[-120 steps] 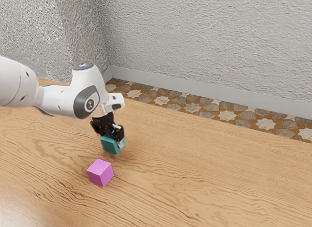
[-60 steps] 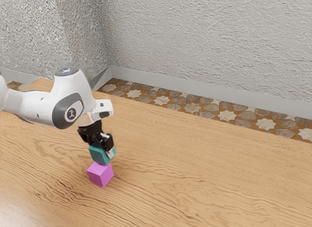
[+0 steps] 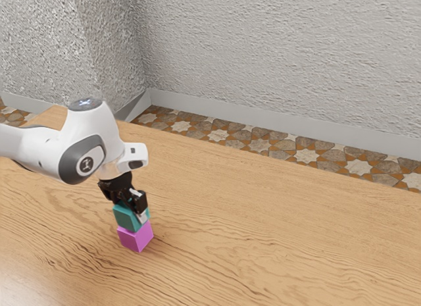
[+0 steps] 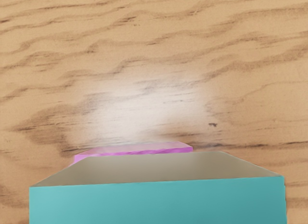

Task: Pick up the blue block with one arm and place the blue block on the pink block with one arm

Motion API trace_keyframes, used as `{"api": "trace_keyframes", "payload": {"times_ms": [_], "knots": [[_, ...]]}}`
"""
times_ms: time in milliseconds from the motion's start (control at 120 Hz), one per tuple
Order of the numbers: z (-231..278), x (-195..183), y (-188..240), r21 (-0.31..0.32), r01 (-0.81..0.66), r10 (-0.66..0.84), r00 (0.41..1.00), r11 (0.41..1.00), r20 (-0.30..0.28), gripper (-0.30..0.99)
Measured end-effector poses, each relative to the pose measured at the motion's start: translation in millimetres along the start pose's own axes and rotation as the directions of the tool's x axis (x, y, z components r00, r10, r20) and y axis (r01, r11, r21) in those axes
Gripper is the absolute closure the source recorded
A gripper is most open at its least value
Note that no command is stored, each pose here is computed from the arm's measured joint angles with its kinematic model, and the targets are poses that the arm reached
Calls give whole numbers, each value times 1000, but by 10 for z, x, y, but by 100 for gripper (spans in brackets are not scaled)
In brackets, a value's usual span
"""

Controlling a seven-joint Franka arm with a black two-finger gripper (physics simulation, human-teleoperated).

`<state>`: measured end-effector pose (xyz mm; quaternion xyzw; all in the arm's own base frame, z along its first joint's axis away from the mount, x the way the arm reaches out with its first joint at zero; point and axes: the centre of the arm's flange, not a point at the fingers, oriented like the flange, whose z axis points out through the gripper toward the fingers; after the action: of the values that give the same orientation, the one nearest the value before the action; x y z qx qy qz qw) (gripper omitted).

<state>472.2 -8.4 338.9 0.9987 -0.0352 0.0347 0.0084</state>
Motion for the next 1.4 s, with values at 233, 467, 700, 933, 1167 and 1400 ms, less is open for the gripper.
{"api": "trace_keyframes", "payload": {"times_ms": [233, 467, 700, 933, 1167, 1400], "knots": [[32, -50, -6, 5, 9, -9, 1000, 1000, 9, 37], [50, -65, -5, 6, 22, -22, 1000, 1000, 10, 37], [42, -24, -8, 7, 34, -34, 999, 999, -18, 37], [47, -23, -21, 7, 49, -49, 999, 999, -25, 37], [79, -49, -10, 7, 58, -58, 998, 998, -19, 37], [81, -63, -20, -3, 66, -66, 998, 998, -17, 23]]}}
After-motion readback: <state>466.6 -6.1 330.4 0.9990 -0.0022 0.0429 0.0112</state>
